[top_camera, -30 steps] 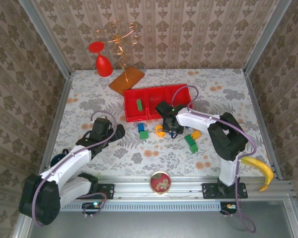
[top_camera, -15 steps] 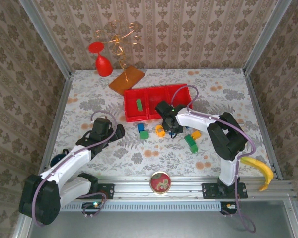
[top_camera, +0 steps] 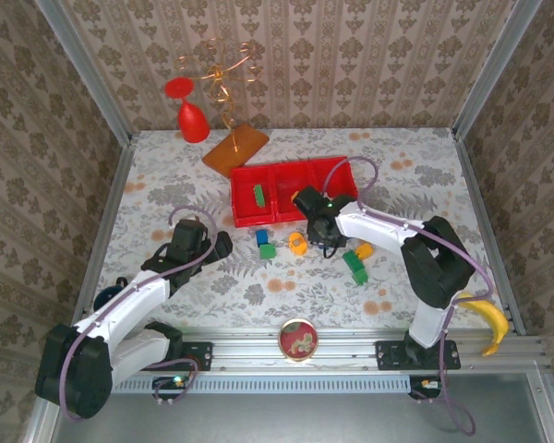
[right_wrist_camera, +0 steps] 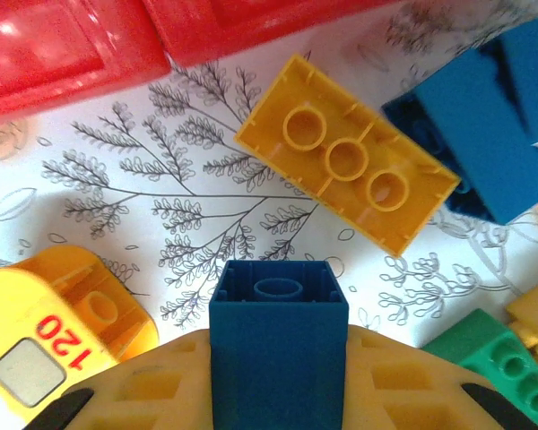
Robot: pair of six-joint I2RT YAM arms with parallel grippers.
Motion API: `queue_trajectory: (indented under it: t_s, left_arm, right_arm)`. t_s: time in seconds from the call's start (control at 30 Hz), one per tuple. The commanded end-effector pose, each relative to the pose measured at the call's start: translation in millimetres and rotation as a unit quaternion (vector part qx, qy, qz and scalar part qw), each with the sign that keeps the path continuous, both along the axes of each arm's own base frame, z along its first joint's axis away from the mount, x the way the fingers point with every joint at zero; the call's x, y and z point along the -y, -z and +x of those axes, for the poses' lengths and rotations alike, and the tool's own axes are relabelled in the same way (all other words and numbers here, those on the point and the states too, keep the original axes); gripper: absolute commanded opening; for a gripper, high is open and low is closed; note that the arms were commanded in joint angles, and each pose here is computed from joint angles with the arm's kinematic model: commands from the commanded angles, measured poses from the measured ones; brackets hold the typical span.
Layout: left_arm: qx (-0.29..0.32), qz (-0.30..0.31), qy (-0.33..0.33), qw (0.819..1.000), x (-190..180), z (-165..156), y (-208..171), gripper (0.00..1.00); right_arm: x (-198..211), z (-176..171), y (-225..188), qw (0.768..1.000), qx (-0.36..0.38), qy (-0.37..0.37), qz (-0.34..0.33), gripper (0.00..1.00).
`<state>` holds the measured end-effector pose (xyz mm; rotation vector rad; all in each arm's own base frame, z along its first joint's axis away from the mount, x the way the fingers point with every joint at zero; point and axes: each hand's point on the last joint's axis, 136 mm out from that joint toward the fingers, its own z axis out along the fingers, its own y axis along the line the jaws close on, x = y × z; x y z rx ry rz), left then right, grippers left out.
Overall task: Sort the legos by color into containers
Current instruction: Pick up the lego from the center of the table, then place the lego in the container.
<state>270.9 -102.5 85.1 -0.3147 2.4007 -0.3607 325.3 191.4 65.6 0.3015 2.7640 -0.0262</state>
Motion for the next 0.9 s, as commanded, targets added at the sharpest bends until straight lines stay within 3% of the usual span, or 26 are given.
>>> queue_trajectory:
  t_s: [0.0, 0.37, 0.87]
  left_arm:
    - [0.012, -0.007, -0.003, 1.000, 4, 7, -10, 1.00]
    - [0.012, -0.009, 0.004, 1.000, 8, 9, -12, 1.00]
    - [0.004, -0.002, 0.039, 0.999, 26, 12, -13, 1.00]
  right_arm:
    - [14, 7, -26, 0.999, 0.029, -0.002, -0.025, 0.15]
    - [41, 69, -72, 0.994, 0.089, -0.016, -0.057, 0.15]
    - [52, 135, -55, 0.994, 0.090, -0.023, -0.060, 0.17]
